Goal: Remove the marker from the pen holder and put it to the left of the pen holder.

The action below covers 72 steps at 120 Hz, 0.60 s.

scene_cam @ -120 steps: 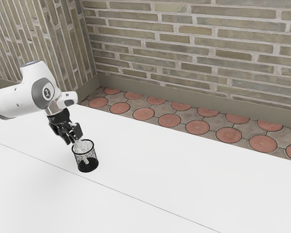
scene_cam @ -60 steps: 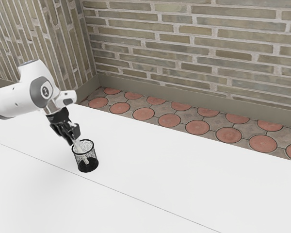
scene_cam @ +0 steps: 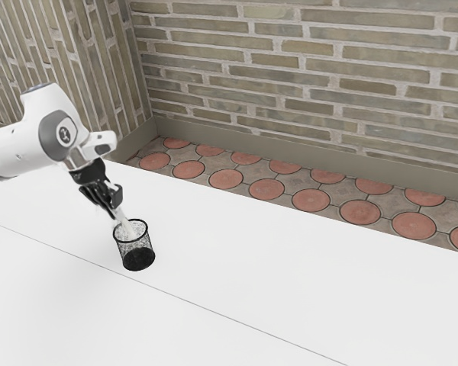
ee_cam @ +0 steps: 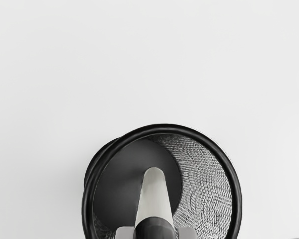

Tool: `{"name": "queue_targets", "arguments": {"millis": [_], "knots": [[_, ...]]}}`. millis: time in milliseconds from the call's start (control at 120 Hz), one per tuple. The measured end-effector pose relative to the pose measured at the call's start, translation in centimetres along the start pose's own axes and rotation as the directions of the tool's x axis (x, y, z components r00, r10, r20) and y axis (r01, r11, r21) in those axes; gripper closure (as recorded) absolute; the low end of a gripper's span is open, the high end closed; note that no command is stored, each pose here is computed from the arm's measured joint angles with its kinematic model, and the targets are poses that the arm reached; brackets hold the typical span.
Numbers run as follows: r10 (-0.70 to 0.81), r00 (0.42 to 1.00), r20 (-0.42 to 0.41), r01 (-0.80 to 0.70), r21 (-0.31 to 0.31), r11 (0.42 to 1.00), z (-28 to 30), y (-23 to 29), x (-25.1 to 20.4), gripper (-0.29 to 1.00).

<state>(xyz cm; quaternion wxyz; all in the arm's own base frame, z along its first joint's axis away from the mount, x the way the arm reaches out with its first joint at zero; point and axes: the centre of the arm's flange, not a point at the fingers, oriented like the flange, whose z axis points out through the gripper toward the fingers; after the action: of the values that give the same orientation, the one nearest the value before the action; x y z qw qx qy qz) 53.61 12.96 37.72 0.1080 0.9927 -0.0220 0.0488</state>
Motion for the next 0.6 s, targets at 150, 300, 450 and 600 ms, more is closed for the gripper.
{"name": "queue_targets", "arguments": {"millis": [150, 300, 450, 600], "knots": [[0.028, 0.998, -0.048, -0.029, -0.014, 1.000, -3.8, 1.2, -0.3, 0.76], [0.037, 0.994, -0.100, -0.038, -0.007, 0.999, -8.9, 0.4, -2.1, 0.77], [-0.046, 0.994, -0.104, 0.047, 0.010, 0.999, -11.3, -4.6, -4.9, 0.77], [-0.081, 0.997, -0.008, 0.081, -0.001, 0.997, -9.2, -6.2, -6.4, 0.77]]}}
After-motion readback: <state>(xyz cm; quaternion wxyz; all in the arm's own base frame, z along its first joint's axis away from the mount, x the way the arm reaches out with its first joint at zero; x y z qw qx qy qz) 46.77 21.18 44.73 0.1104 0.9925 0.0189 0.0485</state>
